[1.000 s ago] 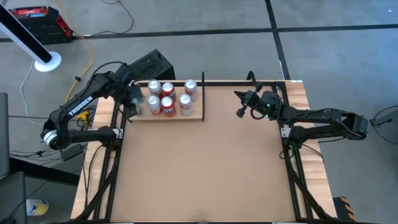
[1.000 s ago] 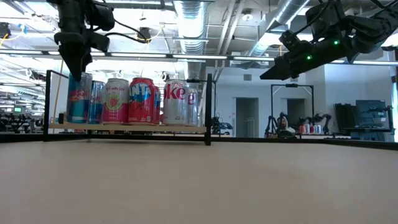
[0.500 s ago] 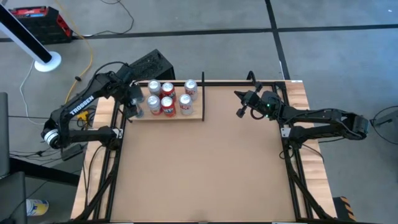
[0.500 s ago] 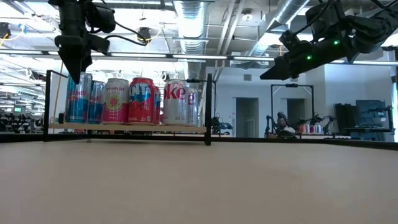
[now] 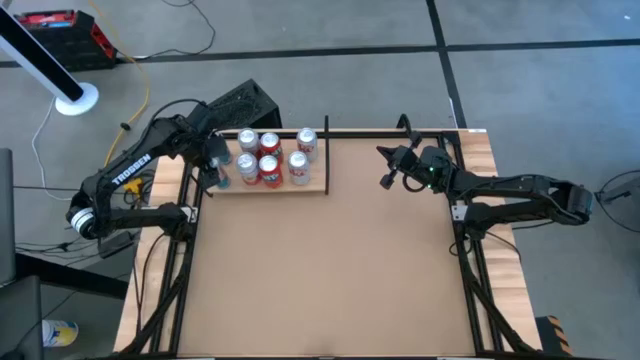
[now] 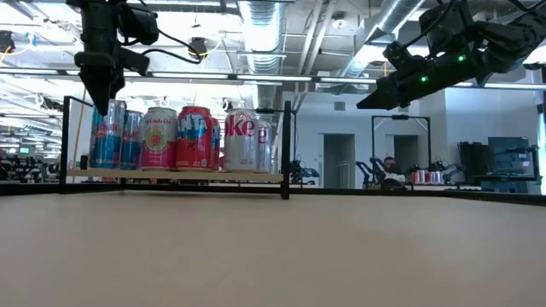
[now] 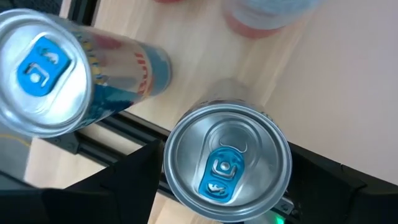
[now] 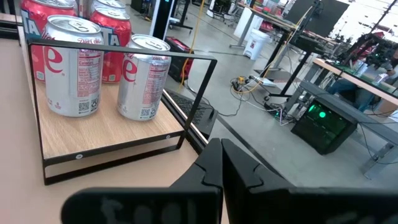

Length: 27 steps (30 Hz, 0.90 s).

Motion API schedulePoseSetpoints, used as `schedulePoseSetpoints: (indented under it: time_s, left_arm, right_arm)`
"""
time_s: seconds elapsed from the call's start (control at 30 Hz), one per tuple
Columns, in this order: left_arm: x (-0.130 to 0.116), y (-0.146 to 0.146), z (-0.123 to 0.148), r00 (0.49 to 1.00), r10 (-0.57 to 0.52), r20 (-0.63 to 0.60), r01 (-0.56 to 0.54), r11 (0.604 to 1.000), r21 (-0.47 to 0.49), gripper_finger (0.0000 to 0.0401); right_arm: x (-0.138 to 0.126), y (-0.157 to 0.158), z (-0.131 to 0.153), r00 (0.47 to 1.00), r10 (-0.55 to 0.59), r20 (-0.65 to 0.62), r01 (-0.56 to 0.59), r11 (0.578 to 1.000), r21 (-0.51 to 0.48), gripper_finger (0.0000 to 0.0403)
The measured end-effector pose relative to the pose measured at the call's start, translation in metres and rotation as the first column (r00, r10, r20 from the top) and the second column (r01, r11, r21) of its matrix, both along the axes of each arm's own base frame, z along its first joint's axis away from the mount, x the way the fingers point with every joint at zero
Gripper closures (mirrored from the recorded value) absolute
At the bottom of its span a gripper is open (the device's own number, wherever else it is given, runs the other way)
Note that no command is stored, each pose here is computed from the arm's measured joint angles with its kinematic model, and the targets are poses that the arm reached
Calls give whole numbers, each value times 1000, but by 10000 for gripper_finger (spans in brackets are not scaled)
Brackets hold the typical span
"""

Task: Place canned beverage on shelf
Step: Put the blue soda can on the shelf aligned with the other blue soda can

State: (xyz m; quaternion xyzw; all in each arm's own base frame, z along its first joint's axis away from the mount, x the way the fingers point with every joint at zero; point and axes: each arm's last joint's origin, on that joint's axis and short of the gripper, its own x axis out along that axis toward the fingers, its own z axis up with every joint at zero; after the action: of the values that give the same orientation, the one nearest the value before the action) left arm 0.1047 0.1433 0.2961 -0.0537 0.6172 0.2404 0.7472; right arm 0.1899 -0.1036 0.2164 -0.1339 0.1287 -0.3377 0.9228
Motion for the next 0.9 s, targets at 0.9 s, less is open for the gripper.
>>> schedulePoseSetpoints:
  time_s: [0.9]
  left_arm:
    - [1, -4, 61, 988, 45, 150, -61, 993, 106, 106]
  right_arm:
    - [0, 0, 0, 1000, 0, 1, 0, 1000, 1, 382]
